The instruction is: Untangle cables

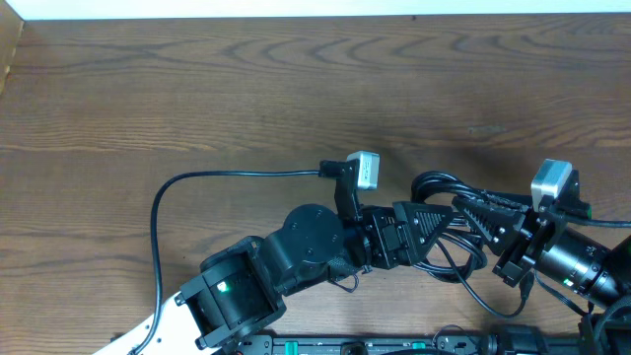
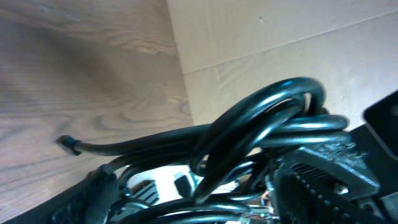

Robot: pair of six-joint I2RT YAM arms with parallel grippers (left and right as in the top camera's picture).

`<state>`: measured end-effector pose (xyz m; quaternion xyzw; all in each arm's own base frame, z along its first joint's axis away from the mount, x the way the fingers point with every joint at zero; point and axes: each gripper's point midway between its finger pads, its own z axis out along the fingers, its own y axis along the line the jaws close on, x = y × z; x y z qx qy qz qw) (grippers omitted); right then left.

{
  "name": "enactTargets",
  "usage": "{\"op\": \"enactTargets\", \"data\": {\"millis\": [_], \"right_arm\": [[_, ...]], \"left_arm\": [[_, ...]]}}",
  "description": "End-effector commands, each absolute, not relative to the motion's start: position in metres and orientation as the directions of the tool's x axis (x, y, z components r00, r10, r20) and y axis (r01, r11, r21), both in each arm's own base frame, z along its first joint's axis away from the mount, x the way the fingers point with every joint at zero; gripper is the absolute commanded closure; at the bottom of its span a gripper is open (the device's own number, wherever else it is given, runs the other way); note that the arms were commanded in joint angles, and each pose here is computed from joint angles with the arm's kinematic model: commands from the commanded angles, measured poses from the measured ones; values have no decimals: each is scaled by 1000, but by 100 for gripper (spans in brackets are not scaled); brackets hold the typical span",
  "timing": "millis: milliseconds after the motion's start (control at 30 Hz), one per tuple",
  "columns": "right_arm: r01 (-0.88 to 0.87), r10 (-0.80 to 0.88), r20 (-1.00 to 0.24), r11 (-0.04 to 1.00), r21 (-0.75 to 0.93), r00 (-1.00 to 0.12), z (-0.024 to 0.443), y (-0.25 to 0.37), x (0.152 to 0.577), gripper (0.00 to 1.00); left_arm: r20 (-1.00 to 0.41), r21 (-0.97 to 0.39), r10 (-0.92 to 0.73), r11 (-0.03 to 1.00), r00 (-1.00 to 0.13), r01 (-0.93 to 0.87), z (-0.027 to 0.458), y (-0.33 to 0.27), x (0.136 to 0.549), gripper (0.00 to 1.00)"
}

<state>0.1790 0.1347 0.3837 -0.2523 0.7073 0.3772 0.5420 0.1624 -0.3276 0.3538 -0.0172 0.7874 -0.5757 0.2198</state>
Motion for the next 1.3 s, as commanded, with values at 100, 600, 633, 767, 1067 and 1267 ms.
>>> {"op": "enactTargets", "data": {"millis": [100, 600, 633, 767, 1067, 1267], "right_arm": [[-777, 58, -960, 574, 258, -276, 390, 136, 175, 99], [-894, 52, -967, 372, 251, -250, 407, 155, 142, 99], [-898, 50, -967, 361, 251, -250, 407, 156, 141, 99], [-900, 50, -966, 353, 256, -256, 407, 157, 139, 99], [-900, -8, -984, 404, 161, -180, 395, 153, 146, 99], [-823, -14, -977, 542, 172, -213, 385, 140, 167, 71]], "left_arm": [[-318, -924, -277, 306, -907, 231, 364, -329, 159, 39], [-287, -935, -299, 294, -910, 198, 366, -328, 161, 60], [-287, -935, -300, 292, -910, 199, 366, -329, 162, 62], [-291, -938, -304, 278, -907, 207, 370, -329, 162, 79], [-393, -900, -271, 310, -879, 306, 370, -329, 162, 93], [-624, -750, -156, 396, -765, 531, 363, -327, 161, 92]]}}
